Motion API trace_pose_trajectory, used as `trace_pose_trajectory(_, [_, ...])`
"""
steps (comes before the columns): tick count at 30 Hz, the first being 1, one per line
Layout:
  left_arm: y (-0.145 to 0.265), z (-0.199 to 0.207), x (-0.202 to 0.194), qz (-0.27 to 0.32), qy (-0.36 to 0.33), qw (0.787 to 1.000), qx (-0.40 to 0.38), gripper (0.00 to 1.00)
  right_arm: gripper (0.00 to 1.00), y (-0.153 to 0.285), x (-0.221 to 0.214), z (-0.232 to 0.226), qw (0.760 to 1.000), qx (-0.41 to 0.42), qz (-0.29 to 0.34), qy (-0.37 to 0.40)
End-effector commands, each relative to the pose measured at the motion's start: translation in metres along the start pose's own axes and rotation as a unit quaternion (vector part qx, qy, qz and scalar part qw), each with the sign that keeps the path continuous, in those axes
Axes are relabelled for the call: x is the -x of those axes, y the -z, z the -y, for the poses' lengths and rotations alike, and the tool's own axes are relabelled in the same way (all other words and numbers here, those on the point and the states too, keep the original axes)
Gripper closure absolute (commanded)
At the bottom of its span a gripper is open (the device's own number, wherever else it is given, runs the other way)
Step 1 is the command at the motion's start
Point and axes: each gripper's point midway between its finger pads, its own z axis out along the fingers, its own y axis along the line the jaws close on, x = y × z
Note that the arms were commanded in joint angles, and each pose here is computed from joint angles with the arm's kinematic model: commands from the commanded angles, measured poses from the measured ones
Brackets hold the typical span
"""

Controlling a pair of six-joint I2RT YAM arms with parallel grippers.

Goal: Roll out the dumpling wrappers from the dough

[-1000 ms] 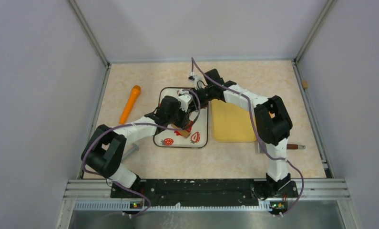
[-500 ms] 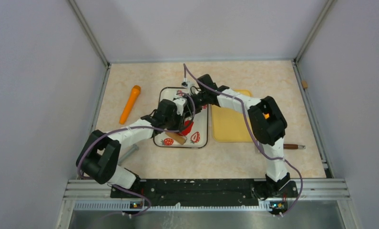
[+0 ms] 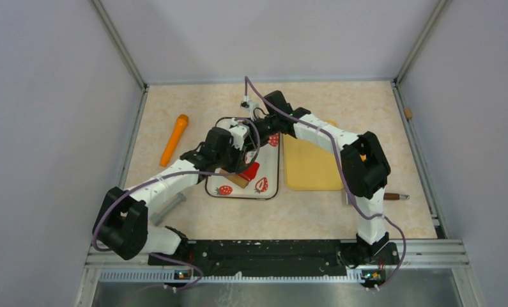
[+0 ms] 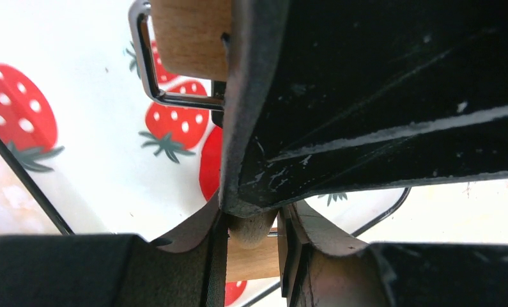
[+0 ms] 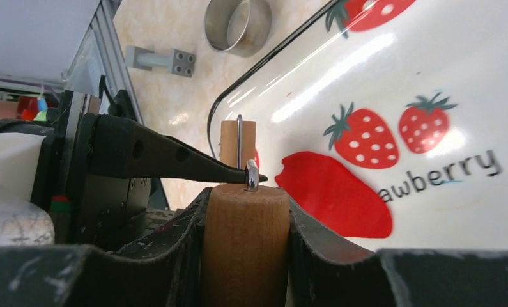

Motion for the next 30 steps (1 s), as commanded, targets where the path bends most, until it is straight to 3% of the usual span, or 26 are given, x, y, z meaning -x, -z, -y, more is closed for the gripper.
trace_pose_trajectory(1, [-0.001, -0.002, 0.061, 0.078, 0.008, 0.997, 0.006, 1.00, 1.00, 0.028, 0.028, 0.011, 0.996, -0.050, 0.035, 0.070])
trace_pose_trajectory(7, [-0.038, -0.009, 0.064, 0.075, 0.008, 0.997, 0.011, 1.00, 1.00, 0.024, 0.021, 0.035, 0.994, -0.074, 0.023, 0.078])
trace_pose_trajectory(13, [-0.062, -0.032, 0.019, 0.023, 0.020, 0.998, 0.058, 1.00, 1.00, 0.009, -0.016, 0.061, 0.994, -0.091, -0.013, 0.056])
trace_pose_trajectory(18, [-0.052, -0.025, -0.010, -0.020, 0.068, 0.996, 0.047, 1.00, 1.00, -0.001, -0.043, 0.058, 0.994, -0.082, -0.045, 0.050])
trace_pose_trajectory(30, [-0.036, -0.027, -0.052, -0.044, 0.114, 0.990, 0.065, 1.00, 1.00, -0.017, -0.072, 0.055, 0.994, -0.074, -0.075, 0.042])
